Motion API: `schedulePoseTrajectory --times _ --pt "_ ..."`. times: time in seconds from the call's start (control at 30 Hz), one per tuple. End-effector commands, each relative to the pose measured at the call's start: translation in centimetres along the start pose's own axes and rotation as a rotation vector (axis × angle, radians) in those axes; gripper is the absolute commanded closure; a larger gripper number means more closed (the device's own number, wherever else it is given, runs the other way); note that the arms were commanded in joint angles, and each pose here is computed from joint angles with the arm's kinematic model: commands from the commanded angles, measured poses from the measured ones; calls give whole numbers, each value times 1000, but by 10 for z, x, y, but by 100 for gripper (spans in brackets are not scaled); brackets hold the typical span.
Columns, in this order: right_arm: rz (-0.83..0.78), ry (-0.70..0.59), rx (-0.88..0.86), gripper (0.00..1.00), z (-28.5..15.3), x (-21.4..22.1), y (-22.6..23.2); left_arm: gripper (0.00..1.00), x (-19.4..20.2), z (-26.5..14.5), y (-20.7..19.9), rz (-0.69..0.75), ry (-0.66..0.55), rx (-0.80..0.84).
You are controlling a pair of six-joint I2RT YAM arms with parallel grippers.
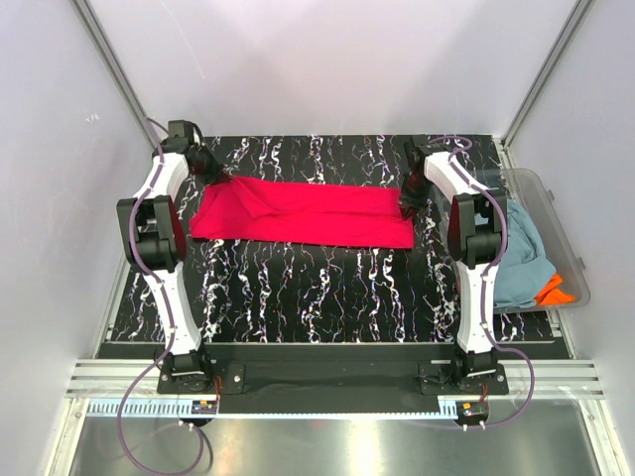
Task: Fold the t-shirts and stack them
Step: Fold the tshirt
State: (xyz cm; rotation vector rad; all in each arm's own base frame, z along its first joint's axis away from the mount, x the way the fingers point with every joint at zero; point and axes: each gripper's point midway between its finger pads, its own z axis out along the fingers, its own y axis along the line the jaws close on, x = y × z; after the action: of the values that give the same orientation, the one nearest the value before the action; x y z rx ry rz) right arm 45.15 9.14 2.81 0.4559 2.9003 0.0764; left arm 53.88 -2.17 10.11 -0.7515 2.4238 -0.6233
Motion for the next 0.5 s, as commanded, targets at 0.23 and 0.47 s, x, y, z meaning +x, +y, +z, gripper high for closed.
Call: schedulePoseTrajectory --times 0.23,0.47 --pt "3 -16 -1 84 2 -13 2 100 -34 -10 -13 5 -109 34" --pt "12 -16 -12 85 2 -15 5 100 -41 -17 5 -17 -138 -9"
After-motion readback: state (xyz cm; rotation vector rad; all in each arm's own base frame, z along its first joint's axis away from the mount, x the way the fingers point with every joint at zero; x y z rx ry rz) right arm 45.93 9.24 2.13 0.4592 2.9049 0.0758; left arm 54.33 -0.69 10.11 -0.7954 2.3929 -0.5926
